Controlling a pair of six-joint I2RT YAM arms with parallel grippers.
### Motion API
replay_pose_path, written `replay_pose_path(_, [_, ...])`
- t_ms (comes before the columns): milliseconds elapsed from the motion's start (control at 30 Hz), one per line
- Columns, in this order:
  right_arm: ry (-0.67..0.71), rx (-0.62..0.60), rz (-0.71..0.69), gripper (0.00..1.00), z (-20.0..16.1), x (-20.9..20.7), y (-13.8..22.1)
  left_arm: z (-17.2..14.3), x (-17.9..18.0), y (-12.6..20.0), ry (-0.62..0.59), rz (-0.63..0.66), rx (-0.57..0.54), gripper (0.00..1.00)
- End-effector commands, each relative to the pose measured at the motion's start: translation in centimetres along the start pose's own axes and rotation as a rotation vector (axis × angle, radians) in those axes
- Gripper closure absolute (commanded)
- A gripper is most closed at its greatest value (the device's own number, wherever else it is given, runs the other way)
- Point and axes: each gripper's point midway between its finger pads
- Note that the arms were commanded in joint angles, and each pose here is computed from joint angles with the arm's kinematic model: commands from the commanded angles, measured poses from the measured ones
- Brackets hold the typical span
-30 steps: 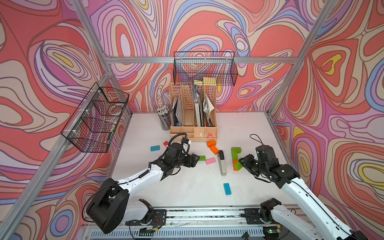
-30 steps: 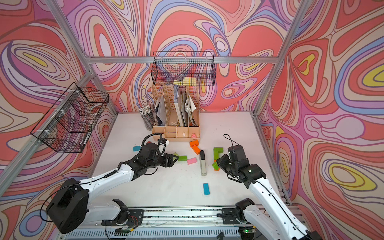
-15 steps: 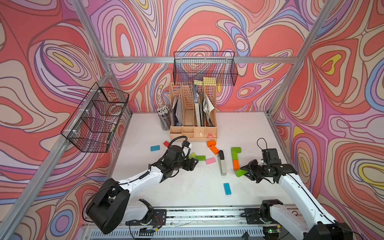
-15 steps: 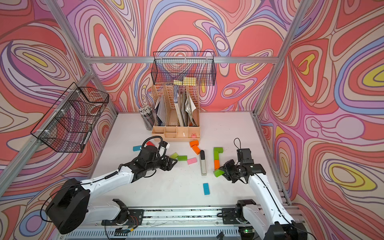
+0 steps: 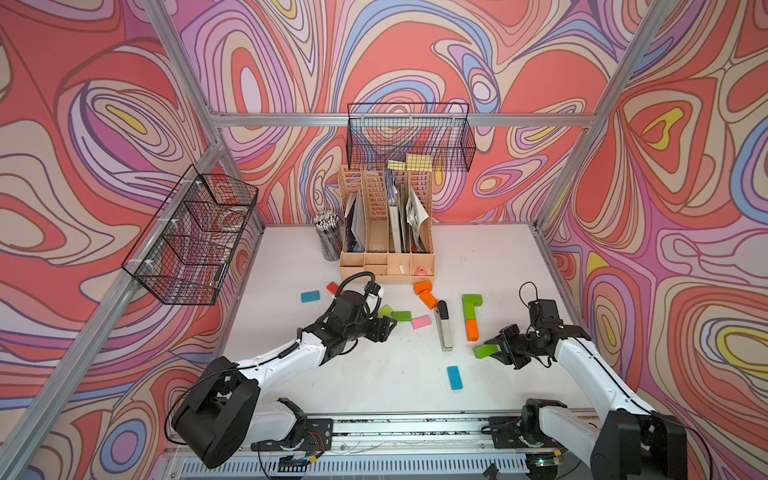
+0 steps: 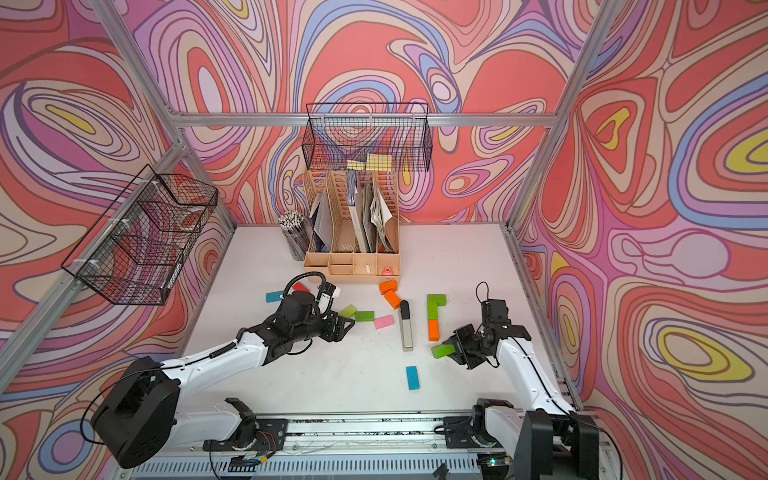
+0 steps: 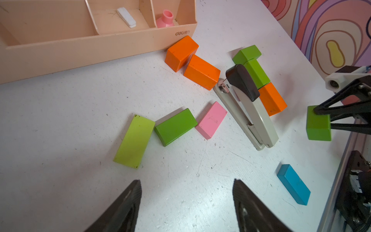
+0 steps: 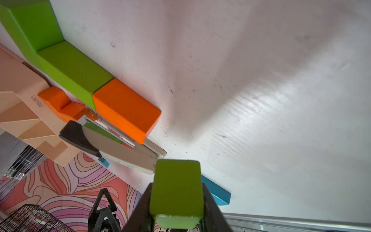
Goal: Assemble the letter c with building blocks
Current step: Assemble the building block at the center of the board.
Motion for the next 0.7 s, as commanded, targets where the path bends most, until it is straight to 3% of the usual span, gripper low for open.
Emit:
replay_pose_path(0, [0.017,-0.005,0.022,0.67,0.6,0.7,-0.2,0.3,-0.2,-0.1,-0.024,-0.010,-0.011,0.26])
replay_pose_path(667, [-0.001,0.005,0.020,0.65,2.6,0.3,-2.3,0.1,-0.1,-0.3,-0.023,-0.012,-0.001,0.28])
Point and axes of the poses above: each gripper's point midway between its finger pads, its own y axis back along the fingers, its own x axis along the line the jaws close on, z = x × y
